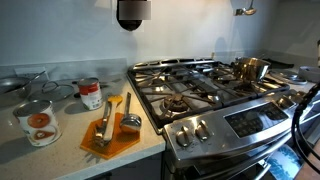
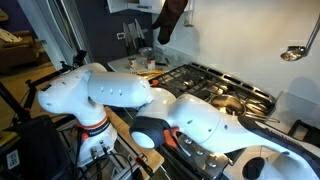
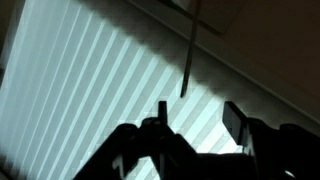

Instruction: Pick up the silver utensil from the silver pot and put it in the gray bowl

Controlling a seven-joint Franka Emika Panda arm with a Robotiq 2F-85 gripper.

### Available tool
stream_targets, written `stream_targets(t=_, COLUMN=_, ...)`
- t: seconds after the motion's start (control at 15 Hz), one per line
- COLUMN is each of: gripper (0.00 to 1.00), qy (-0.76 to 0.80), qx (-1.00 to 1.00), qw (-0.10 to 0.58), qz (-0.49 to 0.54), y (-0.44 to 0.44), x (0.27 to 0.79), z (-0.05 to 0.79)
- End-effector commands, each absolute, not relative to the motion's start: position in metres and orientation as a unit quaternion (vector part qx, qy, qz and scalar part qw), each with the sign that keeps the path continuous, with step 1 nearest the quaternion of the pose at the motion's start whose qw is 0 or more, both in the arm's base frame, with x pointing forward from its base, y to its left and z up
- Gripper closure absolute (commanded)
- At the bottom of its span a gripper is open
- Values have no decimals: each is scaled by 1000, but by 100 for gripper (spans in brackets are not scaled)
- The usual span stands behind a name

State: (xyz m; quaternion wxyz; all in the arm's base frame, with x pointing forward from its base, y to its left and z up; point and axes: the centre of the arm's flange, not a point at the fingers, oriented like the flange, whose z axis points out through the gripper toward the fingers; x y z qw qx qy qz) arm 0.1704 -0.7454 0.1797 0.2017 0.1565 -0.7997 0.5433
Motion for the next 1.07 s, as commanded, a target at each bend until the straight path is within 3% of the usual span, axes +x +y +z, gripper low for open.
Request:
stream_targets(t=0.0, gripper=38, qy=-807, qx=156, qw=195, qz=535, y=-800, x=189, z=177)
stream_targets(t=0.07, gripper=33, qy=-809, qx=158, qw=194, qz=532, y=-798, x=189, z=179)
stream_targets(t=0.13, gripper=14, qy=-813, qx=167, qw=183, qz=526, y=-792, x=189, z=186)
stream_targets(t=0.2, gripper=13, qy=-816, qx=177, qw=172, qz=523, y=-787, x=189, z=191)
stream_targets(t=0.33, gripper=0, qy=-828, qx=218, qw=137, qz=499, y=-775, x=191, z=206)
stream_targets(t=1.0, gripper=0, qy=-846, qx=350, qw=40, qz=401, y=-694, x=217, z=273)
